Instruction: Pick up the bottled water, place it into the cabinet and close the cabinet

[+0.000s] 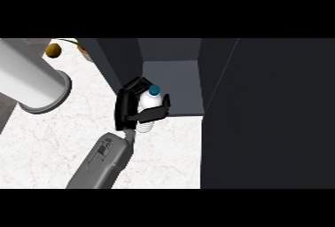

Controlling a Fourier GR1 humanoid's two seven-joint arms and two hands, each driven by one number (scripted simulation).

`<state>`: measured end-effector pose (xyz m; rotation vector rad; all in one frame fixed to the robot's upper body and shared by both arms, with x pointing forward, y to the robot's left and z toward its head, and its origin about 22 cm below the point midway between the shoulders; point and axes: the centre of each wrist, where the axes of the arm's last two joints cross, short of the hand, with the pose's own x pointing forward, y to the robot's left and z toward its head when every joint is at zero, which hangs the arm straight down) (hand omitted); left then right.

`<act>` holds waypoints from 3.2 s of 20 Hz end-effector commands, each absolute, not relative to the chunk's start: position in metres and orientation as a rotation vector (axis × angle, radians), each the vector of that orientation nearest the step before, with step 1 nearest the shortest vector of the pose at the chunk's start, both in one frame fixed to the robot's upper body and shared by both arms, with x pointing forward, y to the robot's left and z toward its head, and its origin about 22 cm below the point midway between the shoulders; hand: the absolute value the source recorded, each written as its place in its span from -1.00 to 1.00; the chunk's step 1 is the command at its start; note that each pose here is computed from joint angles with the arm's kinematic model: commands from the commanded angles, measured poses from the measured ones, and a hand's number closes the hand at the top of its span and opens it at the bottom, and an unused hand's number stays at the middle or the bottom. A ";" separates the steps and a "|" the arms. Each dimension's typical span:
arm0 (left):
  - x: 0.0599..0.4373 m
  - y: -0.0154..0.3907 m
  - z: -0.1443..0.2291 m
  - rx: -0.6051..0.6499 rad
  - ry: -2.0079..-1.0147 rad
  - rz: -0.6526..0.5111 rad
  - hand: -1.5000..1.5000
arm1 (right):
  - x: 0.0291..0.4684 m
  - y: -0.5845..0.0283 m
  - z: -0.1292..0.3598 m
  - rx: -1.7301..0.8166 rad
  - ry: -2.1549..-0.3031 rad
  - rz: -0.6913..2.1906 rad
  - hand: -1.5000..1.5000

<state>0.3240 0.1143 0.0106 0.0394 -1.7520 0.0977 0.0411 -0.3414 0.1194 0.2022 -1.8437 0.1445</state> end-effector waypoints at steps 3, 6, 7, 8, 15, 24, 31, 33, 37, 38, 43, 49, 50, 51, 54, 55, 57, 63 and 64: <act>0.356 0.102 0.024 0.057 -1.689 0.029 1.00 | 0.039 -0.316 0.144 0.284 -1.901 0.103 -1.00; 0.358 0.098 0.023 0.066 -1.676 0.076 1.00 | 0.038 -0.322 0.147 0.307 -1.898 0.116 -1.00; 0.363 0.102 0.023 0.055 -1.674 0.079 1.00 | 0.041 -0.328 0.137 0.311 -1.918 0.120 -1.00; 0.366 0.095 0.034 0.085 -1.668 0.069 1.00 | 0.041 -0.327 0.141 0.302 -1.909 0.122 -1.00; 0.371 0.097 0.027 0.165 -1.709 0.103 1.00 | 0.048 -0.333 0.129 0.324 -1.901 0.109 -1.00; 0.374 0.095 0.028 0.330 -1.736 0.035 -1.00 | 0.051 -0.336 0.135 0.341 -1.922 0.154 -1.00; 0.421 0.110 0.054 0.359 -1.691 -0.026 -1.00 | 0.044 -0.329 0.133 0.356 -1.902 0.137 -1.00; 0.424 0.094 0.055 0.349 -1.694 -0.021 -1.00 | 0.051 -0.337 0.136 0.330 -1.925 0.153 -1.00; 0.431 0.096 0.058 0.351 -1.736 -0.061 -1.00 | 0.047 -0.338 0.132 0.333 -1.902 0.142 -1.00; 0.428 0.102 0.048 0.300 -1.748 -0.054 -1.00 | 0.050 -0.333 0.137 0.346 -1.918 0.136 -1.00; 0.434 0.090 0.066 0.173 -1.868 0.008 -1.00 | 0.048 -0.335 0.138 0.337 -1.907 0.157 -1.00; 0.437 0.079 0.077 0.084 -1.910 -0.005 -1.00 | 0.058 -0.336 0.151 0.313 -1.916 0.177 -1.00; 0.434 0.087 0.063 0.100 -1.919 0.010 -1.00 | 0.048 -0.327 0.144 0.307 -1.937 0.147 -1.00; 0.426 0.087 0.052 0.087 -1.908 0.018 -1.00 | 0.050 -0.328 0.143 0.304 -1.924 0.151 -1.00; 0.428 0.080 0.063 0.057 -1.921 0.037 -1.00 | 0.053 -0.330 0.149 0.301 -1.910 0.145 -1.00; 0.423 0.084 0.051 0.060 -1.929 0.050 -1.00 | 0.046 -0.327 0.153 0.296 -1.923 0.161 -1.00; 0.417 0.080 0.049 0.029 -1.936 0.036 -1.00 | 0.052 -0.323 0.150 0.296 -1.911 0.134 -1.00; 0.384 0.067 0.030 -0.098 -1.891 0.047 -1.00 | 0.061 -0.318 0.162 0.262 -1.922 0.161 -1.00; 0.371 0.067 0.022 -0.120 -1.883 0.057 -1.00 | 0.057 -0.327 0.151 0.264 -1.900 0.156 -1.00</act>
